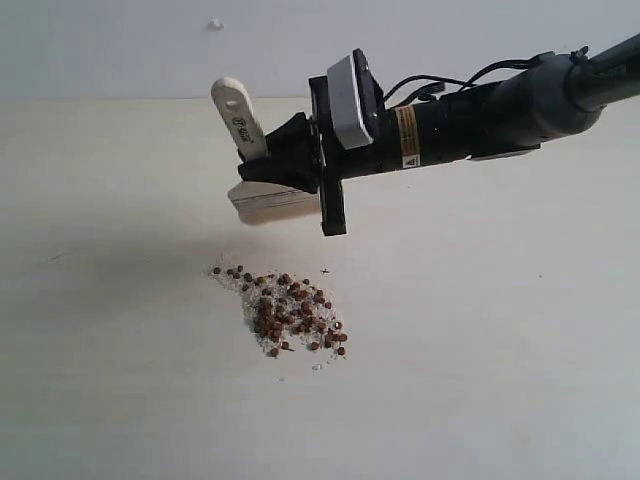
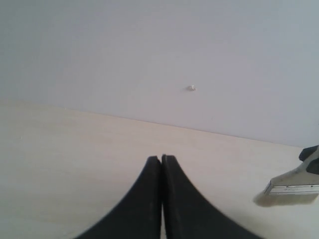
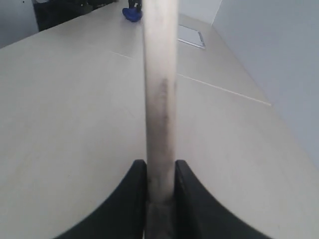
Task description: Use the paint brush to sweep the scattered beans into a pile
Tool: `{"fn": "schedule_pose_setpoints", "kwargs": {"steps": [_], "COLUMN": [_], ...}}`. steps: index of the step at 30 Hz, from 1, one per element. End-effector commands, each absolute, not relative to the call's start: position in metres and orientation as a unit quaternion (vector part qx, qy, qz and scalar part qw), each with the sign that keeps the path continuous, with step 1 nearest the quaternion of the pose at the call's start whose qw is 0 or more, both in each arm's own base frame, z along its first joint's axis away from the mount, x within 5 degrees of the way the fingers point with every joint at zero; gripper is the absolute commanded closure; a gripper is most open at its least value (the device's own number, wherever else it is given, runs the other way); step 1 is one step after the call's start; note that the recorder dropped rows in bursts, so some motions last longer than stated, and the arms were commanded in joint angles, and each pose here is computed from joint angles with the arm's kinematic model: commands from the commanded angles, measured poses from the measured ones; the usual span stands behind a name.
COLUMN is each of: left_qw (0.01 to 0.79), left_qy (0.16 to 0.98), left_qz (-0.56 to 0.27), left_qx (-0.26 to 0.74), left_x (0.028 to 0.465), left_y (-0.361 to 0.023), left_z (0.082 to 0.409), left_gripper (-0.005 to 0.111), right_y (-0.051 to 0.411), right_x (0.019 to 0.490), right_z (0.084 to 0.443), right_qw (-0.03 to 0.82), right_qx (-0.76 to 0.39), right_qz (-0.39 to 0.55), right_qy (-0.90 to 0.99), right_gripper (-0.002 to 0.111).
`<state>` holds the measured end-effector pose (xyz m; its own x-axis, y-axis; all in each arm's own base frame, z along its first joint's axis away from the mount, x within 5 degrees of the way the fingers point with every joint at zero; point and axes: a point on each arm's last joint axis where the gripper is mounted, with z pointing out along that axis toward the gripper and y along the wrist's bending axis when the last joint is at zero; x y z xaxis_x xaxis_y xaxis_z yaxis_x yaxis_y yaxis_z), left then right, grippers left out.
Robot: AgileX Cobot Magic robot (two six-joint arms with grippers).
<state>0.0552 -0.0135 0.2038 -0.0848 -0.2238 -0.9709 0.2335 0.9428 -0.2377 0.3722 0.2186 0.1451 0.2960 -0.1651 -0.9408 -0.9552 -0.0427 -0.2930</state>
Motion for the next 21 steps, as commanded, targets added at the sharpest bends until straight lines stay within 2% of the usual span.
{"fn": "schedule_pose_setpoints", "kwargs": {"steps": [1,6,13,21], "left_qw": [0.678,0.678,0.678,0.678], "left_qy": [0.715,0.715,0.715,0.715], "left_qz": [-0.172,-0.172,-0.172,-0.172], "left_qx": [0.005,0.005,0.005,0.005], "left_x": [0.055,0.055,0.055,0.055], "left_y": [-0.014,-0.014,-0.014,-0.014], "left_z": [0.203,0.203,0.203,0.203], "left_gripper": [0.107,0.107,0.107,0.107], "right_y": [0.220,0.230,0.267,0.290], "right_x": [0.371,0.369,0.347,0.380], "right_z": [0.150,0.156,0.151,0.146], "right_qw": [0.529,0.501,0.448,0.453], "right_qx": [-0.635,-0.671,-0.741,-0.742], "right_qz": [0.367,0.368,0.373,0.366], "right_qy": [0.427,0.404,0.334,0.331], "right_gripper": [0.108,0.108,0.108,0.108]}}
